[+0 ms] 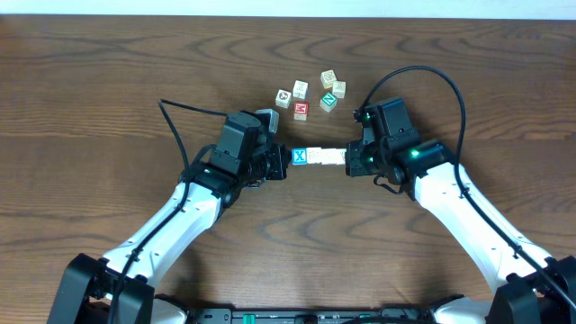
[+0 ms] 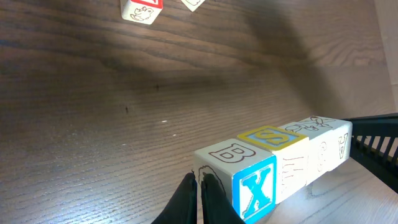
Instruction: Lift 4 blocks
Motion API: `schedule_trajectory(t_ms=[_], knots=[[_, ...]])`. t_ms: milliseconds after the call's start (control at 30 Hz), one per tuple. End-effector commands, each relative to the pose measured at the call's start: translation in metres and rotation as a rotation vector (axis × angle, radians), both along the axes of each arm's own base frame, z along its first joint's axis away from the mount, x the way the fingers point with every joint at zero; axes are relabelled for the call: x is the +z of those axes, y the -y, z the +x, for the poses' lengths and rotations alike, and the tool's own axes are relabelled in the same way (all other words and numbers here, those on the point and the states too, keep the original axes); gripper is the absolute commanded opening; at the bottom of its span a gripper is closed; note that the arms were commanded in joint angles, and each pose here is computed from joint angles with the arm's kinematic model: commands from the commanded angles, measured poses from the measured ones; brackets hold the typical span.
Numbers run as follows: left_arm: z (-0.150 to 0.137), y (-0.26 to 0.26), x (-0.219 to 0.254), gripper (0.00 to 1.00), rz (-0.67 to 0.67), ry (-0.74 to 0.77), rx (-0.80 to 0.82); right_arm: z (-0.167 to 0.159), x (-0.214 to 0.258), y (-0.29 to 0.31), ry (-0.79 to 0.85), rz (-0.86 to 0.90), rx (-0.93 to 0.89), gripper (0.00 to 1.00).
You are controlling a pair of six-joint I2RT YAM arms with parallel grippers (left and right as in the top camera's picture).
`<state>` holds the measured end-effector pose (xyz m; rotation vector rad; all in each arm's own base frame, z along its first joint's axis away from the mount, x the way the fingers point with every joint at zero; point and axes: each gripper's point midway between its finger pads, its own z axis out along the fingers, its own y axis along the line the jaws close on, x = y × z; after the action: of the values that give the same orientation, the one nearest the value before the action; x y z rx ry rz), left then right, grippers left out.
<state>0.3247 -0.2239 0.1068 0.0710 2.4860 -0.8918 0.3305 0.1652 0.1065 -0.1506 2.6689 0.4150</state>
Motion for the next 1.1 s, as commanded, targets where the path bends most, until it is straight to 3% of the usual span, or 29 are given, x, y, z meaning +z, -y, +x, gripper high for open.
schedule_trajectory(t_ms=[0,1067], knots=[[-0.0162,0.0457,0.0467,0.07,-0.157,0.045,-0.189,-0.0218,0.0397,-0.0641,-0.016,0.264,0.215,0.01],[-0.0196,0.0438,0.0418,0.07,-0.145,0.023,-0.189,-0.0219,0.0396,-0.064,-0.017,0.264,0.213,0.01]])
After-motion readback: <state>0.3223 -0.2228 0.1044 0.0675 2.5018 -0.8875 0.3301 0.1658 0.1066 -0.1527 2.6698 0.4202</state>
